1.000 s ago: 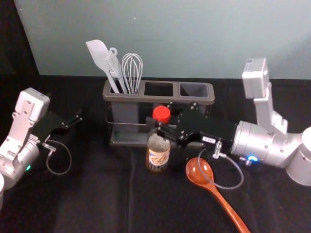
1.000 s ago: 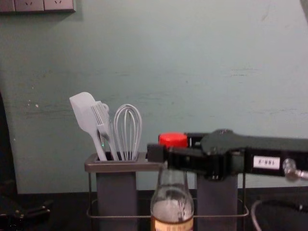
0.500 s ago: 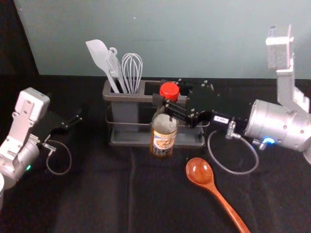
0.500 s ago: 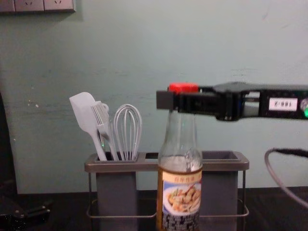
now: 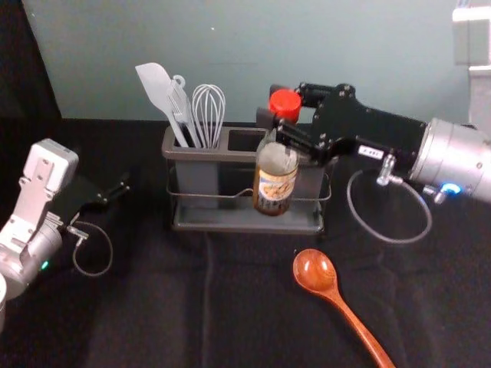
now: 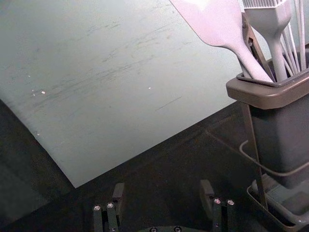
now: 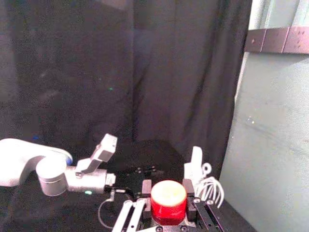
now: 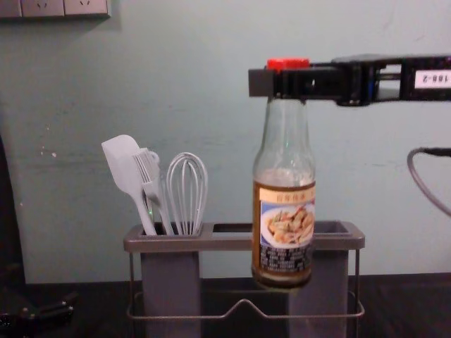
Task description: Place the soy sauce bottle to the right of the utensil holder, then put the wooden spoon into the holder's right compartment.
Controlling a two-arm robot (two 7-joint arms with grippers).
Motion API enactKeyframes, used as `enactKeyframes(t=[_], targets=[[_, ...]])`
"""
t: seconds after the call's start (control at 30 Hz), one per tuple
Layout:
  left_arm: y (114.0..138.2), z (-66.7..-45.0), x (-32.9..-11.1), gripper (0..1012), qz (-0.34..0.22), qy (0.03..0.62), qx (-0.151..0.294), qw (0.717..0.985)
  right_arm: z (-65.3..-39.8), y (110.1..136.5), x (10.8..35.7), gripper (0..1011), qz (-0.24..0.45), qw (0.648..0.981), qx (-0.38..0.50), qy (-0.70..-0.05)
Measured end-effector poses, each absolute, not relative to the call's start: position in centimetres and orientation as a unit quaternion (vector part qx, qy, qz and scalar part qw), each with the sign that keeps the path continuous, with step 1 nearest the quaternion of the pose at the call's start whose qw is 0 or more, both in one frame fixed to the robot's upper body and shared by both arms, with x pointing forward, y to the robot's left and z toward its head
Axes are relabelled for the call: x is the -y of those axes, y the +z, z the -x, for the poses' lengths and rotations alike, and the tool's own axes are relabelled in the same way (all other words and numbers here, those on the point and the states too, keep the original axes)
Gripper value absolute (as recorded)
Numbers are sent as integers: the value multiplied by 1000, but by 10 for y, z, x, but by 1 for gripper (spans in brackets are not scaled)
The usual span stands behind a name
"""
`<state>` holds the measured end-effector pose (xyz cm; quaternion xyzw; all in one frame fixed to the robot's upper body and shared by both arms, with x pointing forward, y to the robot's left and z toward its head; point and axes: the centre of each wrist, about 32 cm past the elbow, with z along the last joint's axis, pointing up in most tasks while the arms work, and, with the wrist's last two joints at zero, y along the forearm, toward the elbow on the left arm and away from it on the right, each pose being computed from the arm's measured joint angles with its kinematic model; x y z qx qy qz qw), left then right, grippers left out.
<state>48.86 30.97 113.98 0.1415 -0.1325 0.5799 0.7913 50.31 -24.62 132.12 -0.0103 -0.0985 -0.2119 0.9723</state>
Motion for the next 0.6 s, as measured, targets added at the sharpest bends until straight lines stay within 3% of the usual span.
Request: enactKeyframes(t=[0.37, 0.6], targets=[[1140, -489, -310, 1005, -141, 580, 132, 791, -502, 1331, 252, 381, 9, 968, 110, -224], [1140, -489, -310, 1005, -141, 580, 132, 791, -489, 1328, 269, 381, 10, 964, 104, -244]])
